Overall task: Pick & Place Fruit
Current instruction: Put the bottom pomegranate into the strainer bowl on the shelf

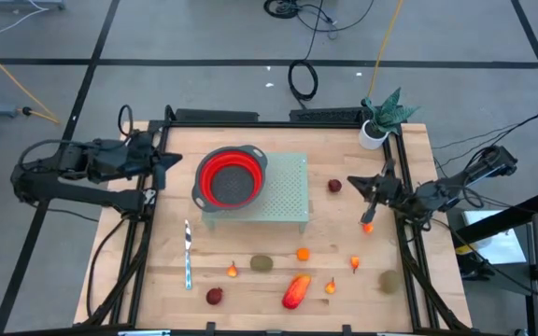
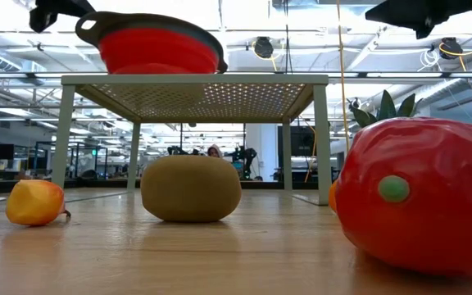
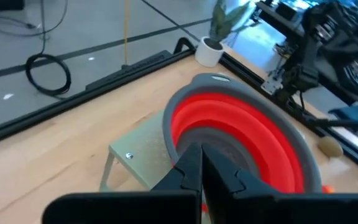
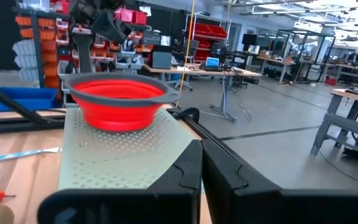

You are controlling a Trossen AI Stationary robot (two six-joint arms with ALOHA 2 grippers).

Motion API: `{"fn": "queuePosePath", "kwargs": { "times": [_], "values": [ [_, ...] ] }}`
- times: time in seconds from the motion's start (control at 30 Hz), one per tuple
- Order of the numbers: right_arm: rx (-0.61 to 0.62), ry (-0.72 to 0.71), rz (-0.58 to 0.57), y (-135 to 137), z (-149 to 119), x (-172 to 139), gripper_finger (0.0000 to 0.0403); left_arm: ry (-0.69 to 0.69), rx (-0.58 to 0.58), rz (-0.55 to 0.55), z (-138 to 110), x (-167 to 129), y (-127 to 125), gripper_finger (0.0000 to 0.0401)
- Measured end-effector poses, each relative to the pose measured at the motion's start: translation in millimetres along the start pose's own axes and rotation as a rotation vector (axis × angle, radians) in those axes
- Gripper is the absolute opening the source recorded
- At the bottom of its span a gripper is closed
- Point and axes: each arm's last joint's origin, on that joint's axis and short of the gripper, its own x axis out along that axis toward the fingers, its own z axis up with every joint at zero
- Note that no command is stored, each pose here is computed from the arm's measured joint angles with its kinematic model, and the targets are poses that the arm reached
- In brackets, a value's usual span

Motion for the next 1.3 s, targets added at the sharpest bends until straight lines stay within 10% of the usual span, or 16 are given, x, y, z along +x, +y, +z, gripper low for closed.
{"fn": "queuePosePath", "kwargs": {
  "times": [0.67, 1.3],
  "values": [
    [0.127, 0.036, -0.072, -5.0, -5.3, 0.7, 0.0000, -0.031, 0.230, -0.475, -2.4, -5.0, -55.5, 0.0000],
    [0.130, 0.036, -0.072, -5.0, -5.4, 0.7, 0.0000, 0.371, -0.049, -0.540, -72.0, 2.8, -130.0, 0.0000]
  ]
}}
